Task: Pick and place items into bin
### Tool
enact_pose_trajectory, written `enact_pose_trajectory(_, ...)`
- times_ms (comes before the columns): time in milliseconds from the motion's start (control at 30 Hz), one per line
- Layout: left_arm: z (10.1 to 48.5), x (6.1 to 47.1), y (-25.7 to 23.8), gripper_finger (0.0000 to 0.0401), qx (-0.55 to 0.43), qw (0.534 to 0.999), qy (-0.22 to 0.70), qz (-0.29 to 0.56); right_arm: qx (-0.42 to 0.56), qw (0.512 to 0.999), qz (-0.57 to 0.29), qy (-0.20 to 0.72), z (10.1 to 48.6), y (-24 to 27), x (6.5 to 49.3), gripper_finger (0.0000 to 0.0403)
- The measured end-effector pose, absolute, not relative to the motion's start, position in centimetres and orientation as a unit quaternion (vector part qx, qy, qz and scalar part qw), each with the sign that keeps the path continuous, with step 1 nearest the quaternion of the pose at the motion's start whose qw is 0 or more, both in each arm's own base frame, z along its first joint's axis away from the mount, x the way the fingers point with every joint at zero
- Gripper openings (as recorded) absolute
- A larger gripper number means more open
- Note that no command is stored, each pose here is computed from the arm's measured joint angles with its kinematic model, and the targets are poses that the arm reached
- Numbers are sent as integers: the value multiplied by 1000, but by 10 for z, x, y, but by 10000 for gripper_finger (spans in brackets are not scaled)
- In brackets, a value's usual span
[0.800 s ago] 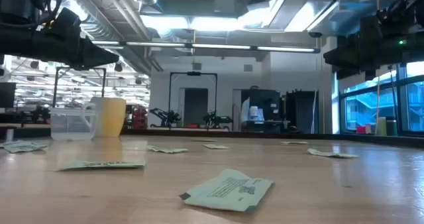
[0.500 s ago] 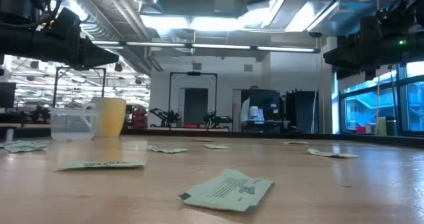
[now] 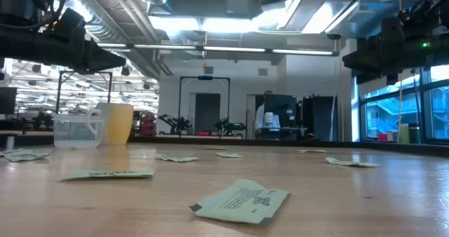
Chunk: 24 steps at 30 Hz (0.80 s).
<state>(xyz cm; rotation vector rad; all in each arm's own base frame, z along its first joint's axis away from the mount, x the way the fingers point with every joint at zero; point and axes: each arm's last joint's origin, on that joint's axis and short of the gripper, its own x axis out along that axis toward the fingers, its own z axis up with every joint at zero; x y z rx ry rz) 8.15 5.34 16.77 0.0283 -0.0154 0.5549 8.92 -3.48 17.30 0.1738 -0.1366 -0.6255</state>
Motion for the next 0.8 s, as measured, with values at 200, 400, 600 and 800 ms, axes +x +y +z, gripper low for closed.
enact_pose_trajectory(200,168,81,53,72,14,962,-8,274,86,945,-305,-76,176,-35,89,116)
enact_pose_trajectory(400,168,81,53,72,14,962,-8,274,86,945,-305,-75,176,-35,89,116)
enact_pose_trajectory(600,168,81,53,72,14,962,-8,274,86,945,-305,-75,176,-35,89,116)
enact_pose_trajectory(800,168,81,53,72,14,961,-8,274,86,945,-305,-75,176,-35,89,116)
